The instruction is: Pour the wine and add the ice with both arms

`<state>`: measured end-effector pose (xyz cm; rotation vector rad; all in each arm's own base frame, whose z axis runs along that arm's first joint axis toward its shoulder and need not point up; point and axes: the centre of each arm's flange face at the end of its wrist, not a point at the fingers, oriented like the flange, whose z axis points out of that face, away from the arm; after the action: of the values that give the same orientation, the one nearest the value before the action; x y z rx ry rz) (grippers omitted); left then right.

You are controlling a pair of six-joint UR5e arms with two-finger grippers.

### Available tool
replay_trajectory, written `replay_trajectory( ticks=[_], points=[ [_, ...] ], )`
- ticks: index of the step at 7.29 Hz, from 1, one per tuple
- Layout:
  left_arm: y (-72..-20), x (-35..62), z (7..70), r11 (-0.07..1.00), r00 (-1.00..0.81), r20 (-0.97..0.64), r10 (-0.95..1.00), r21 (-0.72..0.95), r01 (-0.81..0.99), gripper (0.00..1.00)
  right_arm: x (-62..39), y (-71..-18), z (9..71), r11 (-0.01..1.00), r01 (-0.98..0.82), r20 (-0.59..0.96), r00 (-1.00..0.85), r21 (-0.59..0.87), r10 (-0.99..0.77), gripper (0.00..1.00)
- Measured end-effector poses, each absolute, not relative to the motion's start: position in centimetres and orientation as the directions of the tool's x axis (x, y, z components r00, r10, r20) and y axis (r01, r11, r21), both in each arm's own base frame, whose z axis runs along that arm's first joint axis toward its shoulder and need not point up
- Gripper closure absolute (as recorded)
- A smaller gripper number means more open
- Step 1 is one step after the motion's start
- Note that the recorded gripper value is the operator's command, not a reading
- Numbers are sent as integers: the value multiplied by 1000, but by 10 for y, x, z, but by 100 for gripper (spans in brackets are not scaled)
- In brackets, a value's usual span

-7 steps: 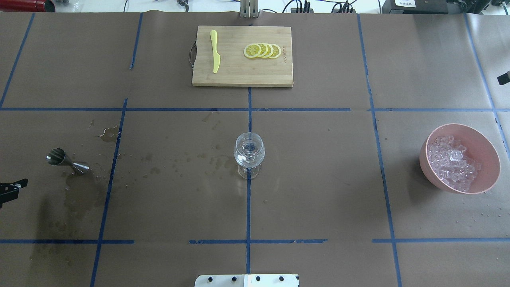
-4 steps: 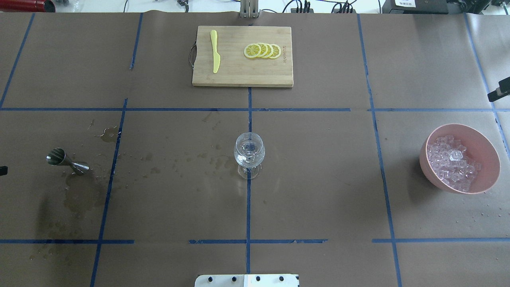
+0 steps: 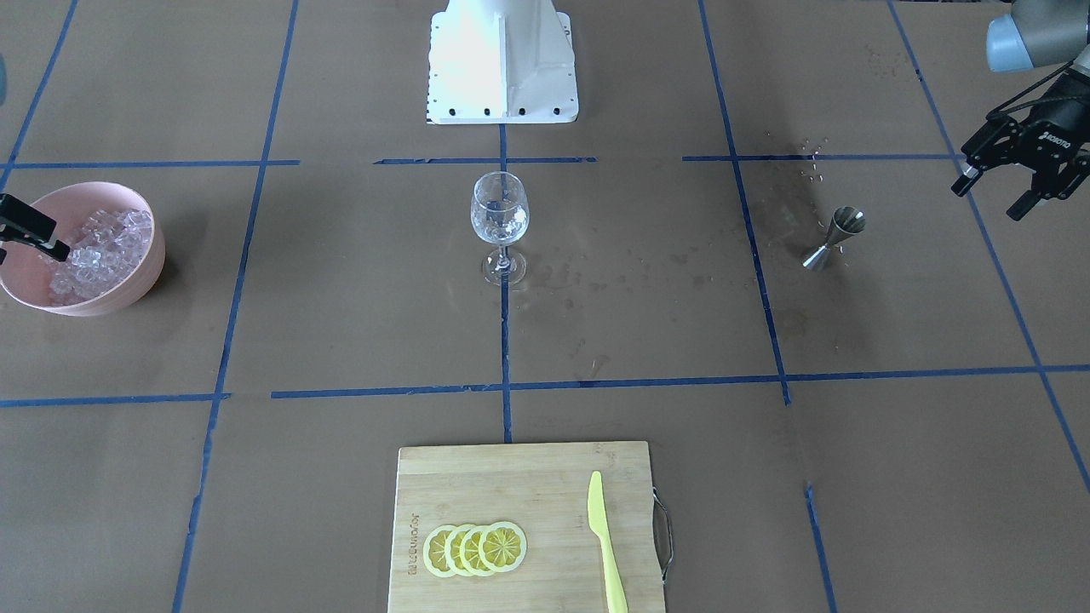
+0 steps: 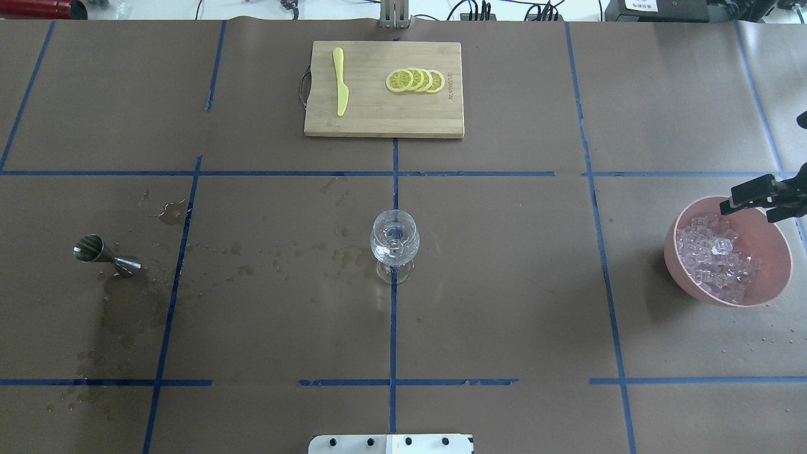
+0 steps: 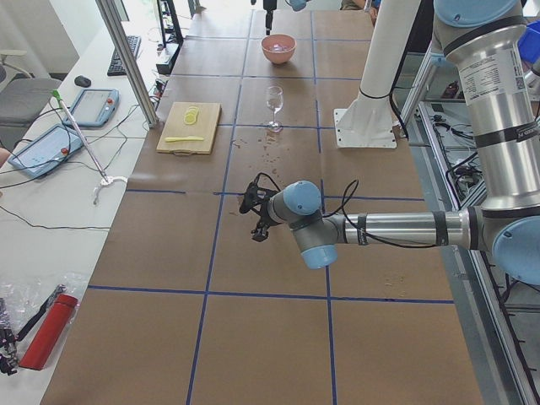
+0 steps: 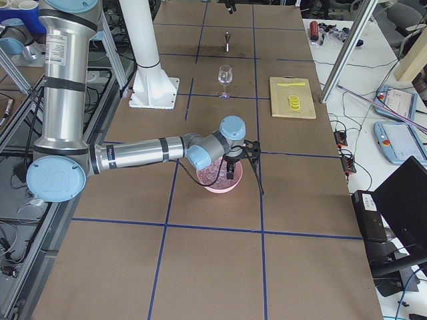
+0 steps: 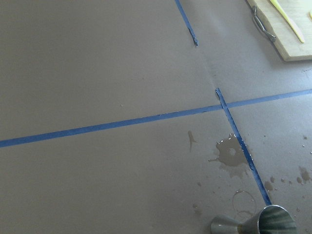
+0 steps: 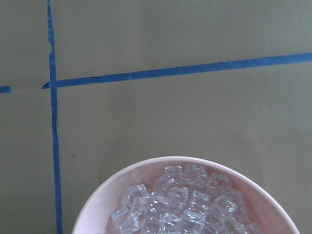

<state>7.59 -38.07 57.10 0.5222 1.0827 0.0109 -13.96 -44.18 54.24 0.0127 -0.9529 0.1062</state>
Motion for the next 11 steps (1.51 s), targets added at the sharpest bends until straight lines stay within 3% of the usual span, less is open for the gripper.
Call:
replay_trajectory(
  ticks=[2, 3, 4, 5, 6, 11],
  points=[
    [-382, 73, 577, 886, 484, -842, 239, 393, 247, 0, -169, -427, 548, 994, -97, 799, 595, -42, 92, 18],
    [-381, 72, 577, 886, 483, -843, 238, 392, 248, 0, -178, -423, 551, 995, -94, 791, 606, -42, 90, 29],
    [-381, 72, 577, 885, 483, -843, 238, 392, 249, 0, -183, -421, 553, 995, -91, 786, 612, -42, 89, 54],
    [-381, 72, 577, 885, 483, -843, 237, 393, 250, 0, -184, -420, 556, 995, -91, 782, 616, -44, 91, 89],
    [-381, 72, 577, 884, 483, -842, 238, 394, 250, 0, -183, -418, 560, 995, -91, 779, 620, -49, 95, 100],
    [-381, 71, 574, 882, 481, -842, 243, 398, 252, 0, -176, -413, 549, 995, -96, 787, 610, -37, 88, 100]
  ],
)
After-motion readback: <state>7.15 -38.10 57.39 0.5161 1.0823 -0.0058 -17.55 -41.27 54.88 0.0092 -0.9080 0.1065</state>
